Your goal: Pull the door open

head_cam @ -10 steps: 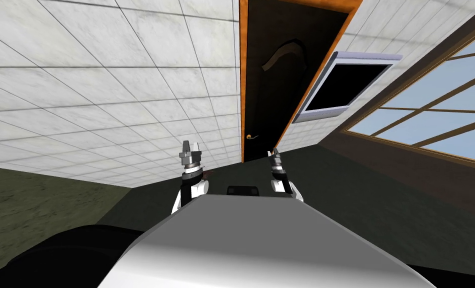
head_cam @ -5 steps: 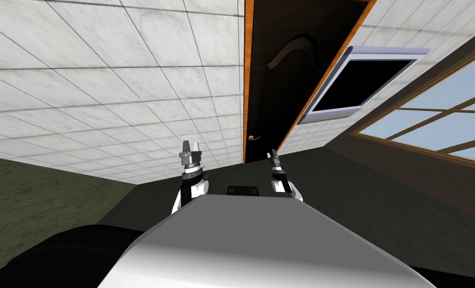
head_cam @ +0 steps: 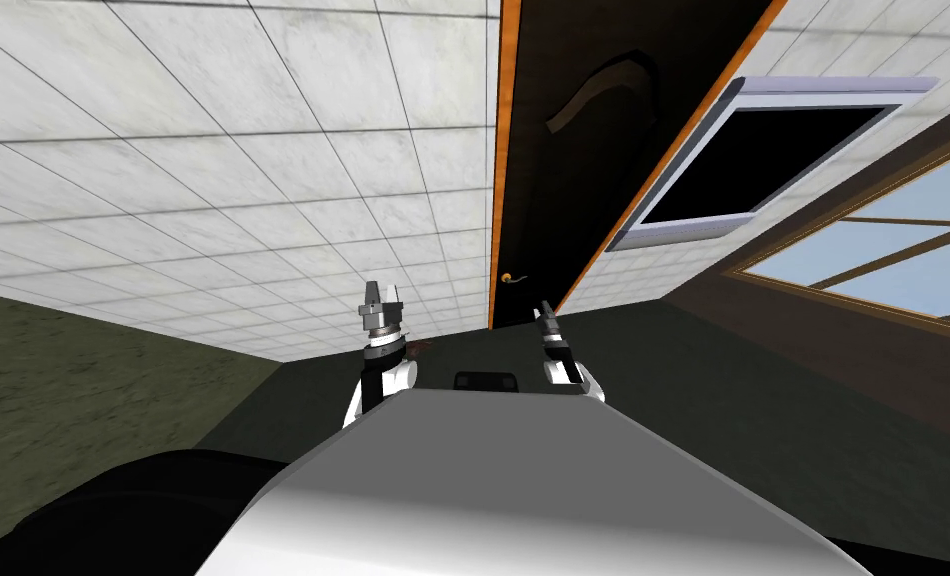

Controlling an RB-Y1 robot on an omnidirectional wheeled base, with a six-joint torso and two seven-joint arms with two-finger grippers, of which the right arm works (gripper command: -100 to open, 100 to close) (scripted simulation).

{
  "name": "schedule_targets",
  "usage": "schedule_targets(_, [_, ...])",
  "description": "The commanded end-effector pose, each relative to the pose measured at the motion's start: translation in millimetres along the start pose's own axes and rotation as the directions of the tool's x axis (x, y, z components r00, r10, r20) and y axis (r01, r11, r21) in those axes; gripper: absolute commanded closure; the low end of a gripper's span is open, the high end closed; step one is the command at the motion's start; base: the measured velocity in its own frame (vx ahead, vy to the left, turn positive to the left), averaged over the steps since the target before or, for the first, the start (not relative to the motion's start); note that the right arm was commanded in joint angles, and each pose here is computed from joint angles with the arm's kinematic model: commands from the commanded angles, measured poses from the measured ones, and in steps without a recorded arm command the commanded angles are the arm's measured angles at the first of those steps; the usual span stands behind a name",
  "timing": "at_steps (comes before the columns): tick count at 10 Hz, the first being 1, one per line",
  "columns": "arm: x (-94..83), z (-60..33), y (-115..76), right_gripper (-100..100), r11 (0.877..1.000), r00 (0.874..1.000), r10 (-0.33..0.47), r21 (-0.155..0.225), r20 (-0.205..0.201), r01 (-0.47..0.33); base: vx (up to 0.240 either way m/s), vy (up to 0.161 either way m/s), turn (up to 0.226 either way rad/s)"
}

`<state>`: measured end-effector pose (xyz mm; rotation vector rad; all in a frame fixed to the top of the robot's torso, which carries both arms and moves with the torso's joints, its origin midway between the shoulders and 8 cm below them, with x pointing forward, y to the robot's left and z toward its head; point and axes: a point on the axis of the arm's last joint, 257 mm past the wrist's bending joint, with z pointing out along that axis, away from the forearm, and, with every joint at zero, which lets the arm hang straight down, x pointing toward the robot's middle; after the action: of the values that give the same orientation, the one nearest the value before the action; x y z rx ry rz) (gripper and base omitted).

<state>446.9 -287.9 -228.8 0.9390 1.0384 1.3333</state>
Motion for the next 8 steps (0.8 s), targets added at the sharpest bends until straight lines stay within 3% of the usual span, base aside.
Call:
schedule_targets(1, [-4.7,-1.8,-14.1,-100,1.0,1.0,-0.003,0.029,-0.002,0.003,0.067,0.005,0.074])
schedule_targets(8, [-23.5,-8.5,-59.6,-100,0.992,1.0,-0.019,0.127,-0.006,0.02,0.071,-0.006,0.081])
